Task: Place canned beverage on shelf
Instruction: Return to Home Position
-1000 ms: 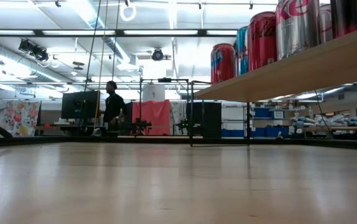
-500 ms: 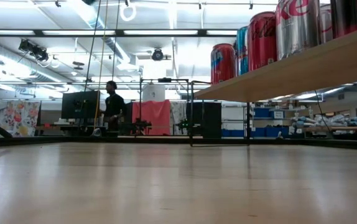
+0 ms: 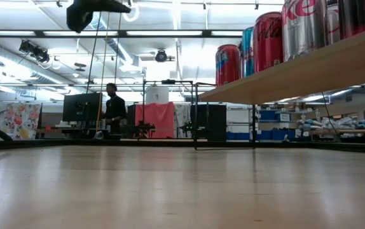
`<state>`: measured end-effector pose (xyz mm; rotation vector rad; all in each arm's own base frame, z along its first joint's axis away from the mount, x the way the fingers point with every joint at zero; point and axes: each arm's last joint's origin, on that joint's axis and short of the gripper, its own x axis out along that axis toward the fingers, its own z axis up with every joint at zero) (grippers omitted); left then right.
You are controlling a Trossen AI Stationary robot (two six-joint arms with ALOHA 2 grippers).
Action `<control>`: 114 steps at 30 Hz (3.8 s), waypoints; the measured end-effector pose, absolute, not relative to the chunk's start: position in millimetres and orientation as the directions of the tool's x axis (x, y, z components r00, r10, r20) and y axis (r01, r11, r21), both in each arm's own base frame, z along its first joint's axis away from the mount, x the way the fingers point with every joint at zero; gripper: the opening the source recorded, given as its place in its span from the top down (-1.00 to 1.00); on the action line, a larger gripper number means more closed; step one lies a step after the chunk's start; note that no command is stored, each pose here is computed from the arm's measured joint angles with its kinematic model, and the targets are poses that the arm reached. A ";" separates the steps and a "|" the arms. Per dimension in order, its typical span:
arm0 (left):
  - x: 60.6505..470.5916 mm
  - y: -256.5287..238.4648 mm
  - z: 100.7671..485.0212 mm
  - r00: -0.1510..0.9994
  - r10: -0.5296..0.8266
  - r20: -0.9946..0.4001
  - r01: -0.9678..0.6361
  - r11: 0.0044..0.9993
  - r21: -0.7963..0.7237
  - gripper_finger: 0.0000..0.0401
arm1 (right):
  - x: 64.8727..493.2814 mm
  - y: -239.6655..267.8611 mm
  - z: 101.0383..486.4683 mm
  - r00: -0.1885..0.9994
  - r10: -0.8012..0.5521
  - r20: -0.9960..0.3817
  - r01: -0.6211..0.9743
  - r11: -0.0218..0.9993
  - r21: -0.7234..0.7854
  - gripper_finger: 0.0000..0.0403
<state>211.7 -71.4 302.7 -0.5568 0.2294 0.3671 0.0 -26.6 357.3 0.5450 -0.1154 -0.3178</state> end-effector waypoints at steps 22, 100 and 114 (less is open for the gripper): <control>173.9 -48.6 221.5 0.938 0.326 -0.116 -0.307 0.629 -0.714 0.81 | 18.6 -17.7 294.5 0.889 -0.458 0.011 0.371 0.733 0.570 -0.24; 144.6 -57.2 171.0 0.971 0.234 -0.045 -0.198 0.689 -0.697 0.95 | 43.2 -1.5 170.6 0.773 -0.441 -0.456 0.565 0.152 0.811 0.91; 144.6 -57.2 171.0 0.971 0.234 -0.045 -0.200 0.701 -0.685 0.95 | 46.0 1.2 172.9 0.801 -0.380 -0.462 0.553 0.175 0.815 0.91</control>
